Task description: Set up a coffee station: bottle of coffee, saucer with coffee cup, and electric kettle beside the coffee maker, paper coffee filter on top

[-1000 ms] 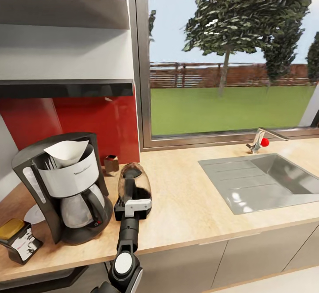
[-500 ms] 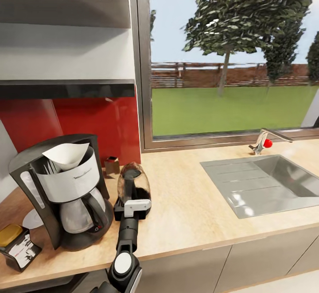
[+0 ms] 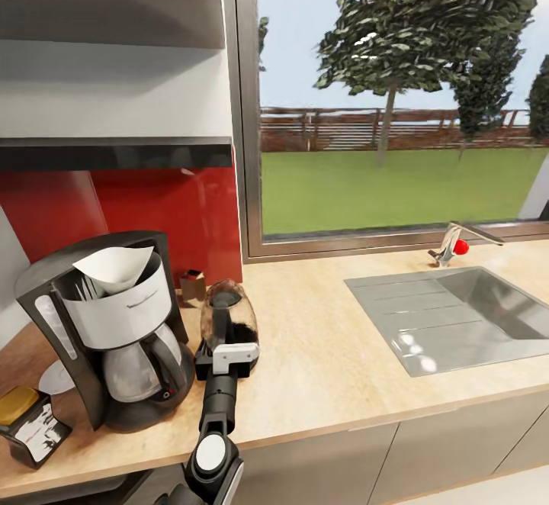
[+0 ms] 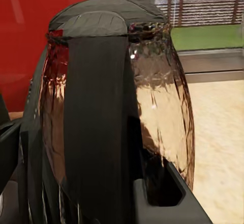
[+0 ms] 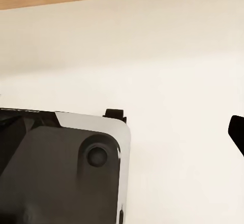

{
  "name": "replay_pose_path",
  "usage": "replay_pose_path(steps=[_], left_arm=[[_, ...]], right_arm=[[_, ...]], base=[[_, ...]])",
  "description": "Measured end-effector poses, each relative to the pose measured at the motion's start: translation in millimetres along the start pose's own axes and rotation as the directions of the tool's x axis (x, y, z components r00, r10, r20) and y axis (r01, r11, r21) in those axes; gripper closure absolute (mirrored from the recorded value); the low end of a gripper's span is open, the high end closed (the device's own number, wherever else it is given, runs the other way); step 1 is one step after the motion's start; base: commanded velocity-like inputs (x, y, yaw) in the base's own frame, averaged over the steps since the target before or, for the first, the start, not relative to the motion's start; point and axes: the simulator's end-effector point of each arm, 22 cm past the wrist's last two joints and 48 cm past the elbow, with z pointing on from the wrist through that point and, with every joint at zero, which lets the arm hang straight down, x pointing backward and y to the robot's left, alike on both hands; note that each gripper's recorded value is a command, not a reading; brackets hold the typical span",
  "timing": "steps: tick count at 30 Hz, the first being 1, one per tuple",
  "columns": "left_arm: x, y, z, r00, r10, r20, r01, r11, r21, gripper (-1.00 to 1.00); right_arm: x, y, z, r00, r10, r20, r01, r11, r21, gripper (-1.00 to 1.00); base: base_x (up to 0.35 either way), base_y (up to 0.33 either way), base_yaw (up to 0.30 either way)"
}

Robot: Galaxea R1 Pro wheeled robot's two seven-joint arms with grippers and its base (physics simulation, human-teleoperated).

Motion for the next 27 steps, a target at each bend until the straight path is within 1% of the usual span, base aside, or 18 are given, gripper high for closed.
replay_pose_path(steps=[1,4,21,27], left_arm=[[0.1,-0.2,-0.1,1.000,0.001,0.000,-0.001,1.000,0.000,-1.00],[-0.8,-0.7,-0.4,1.000,0.007,0.004,-0.007,1.000,0.002,-1.00],[-1.9,-0.2,-0.1,1.000,0.007,0.008,-0.007,1.000,0.001,-1.00],[-1.7,-0.4,0.3,1.000,0.007,0.008,-0.007,1.000,0.001,-1.00]], right_arm=[[0.0,0.0,0.0,1.000,0.000,0.000,0.000,1.000,0.000,-1.00],[0.0,0.0,0.0,1.000,0.000,0.000,0.000,1.000,0.000,-1.00],[0.0,0.0,0.0,1.000,0.000,0.000,0.000,1.000,0.000,-1.00],[-0.1,0.0,0.2,1.000,0.000,0.000,0.000,1.000,0.000,-1.00]], base=[[0.000,0.000,0.000],[0.000,0.000,0.000],[-0.001,0.000,0.000],[-0.231,0.000,0.000]])
